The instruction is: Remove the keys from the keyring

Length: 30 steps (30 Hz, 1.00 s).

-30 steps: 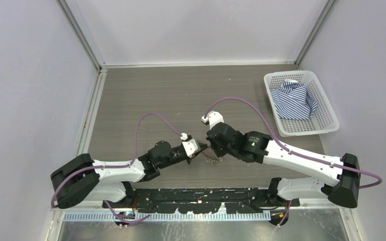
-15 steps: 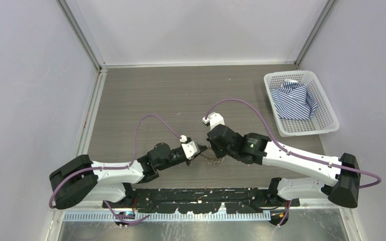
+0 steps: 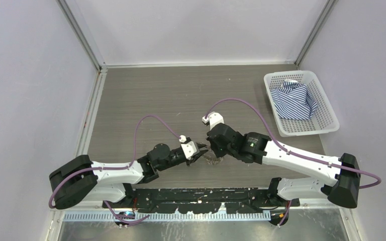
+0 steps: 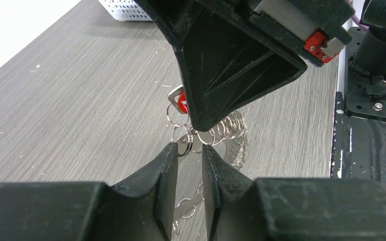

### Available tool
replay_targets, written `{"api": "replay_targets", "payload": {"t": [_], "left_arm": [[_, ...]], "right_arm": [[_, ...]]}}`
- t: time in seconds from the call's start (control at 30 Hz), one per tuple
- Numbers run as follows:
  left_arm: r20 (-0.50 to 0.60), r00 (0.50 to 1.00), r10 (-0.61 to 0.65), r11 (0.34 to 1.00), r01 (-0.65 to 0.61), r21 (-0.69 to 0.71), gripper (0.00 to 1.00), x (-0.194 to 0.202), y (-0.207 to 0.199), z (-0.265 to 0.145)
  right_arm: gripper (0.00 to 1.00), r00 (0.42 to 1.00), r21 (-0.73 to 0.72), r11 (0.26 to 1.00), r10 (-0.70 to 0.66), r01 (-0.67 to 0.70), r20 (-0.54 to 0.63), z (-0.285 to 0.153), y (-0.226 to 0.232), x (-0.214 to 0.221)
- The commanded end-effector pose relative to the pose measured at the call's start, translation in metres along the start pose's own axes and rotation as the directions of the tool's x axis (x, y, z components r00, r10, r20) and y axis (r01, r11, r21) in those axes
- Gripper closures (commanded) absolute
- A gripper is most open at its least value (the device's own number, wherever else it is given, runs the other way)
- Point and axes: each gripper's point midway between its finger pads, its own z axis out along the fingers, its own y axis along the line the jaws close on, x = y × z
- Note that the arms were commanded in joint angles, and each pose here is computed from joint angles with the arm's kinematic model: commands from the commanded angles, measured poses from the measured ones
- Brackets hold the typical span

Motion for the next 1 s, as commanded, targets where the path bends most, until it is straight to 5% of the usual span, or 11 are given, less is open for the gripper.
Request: {"api": "replay_targets", "payload": {"t": [0.0, 0.97], "left_arm": [[0.092, 0.996, 0.007, 1.000, -0.004, -0.024, 0.73, -0.028, 0.006, 0.001], [0.133, 0.987, 0.090, 0.996, -0.089, -0.016, 0.77, -0.040, 0.007, 0.014]], "right_arm": [[0.99, 0.997, -0.060, 0.998, -0.007, 0.012, 0.076, -0.011, 0.012, -0.031], [0.99, 0.998, -0.112, 0.993, -0.040, 0.047, 0.058, -0.017, 0.025, -0.032]]}}
